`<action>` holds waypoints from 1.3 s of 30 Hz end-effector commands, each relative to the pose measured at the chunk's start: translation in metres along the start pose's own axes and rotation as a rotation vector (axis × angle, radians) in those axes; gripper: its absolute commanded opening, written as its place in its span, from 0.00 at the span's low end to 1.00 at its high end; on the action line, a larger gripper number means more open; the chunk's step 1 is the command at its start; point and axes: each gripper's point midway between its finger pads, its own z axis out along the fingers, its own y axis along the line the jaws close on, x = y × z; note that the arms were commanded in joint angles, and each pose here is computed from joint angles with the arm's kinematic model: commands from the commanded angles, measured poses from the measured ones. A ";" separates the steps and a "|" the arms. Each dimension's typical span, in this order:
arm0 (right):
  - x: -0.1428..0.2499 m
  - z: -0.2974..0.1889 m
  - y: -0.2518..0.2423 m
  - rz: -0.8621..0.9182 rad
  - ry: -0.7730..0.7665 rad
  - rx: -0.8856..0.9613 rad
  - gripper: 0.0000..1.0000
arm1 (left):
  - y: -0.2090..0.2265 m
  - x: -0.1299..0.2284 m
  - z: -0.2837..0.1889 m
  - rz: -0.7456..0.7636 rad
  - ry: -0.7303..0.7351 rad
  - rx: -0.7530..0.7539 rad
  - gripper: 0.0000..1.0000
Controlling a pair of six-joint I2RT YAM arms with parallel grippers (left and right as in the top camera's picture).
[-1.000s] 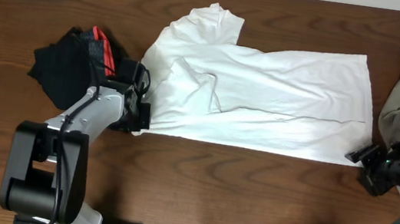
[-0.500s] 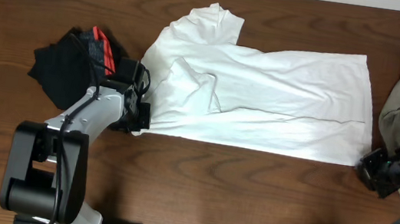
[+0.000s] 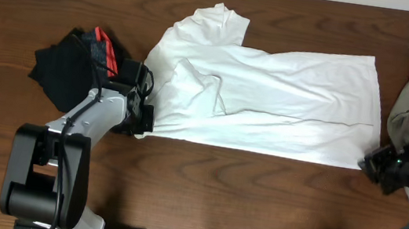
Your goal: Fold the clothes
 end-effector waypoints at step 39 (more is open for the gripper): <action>-0.051 -0.041 -0.050 0.022 -0.271 0.476 0.01 | 0.011 0.007 0.012 -0.035 0.025 -0.043 0.06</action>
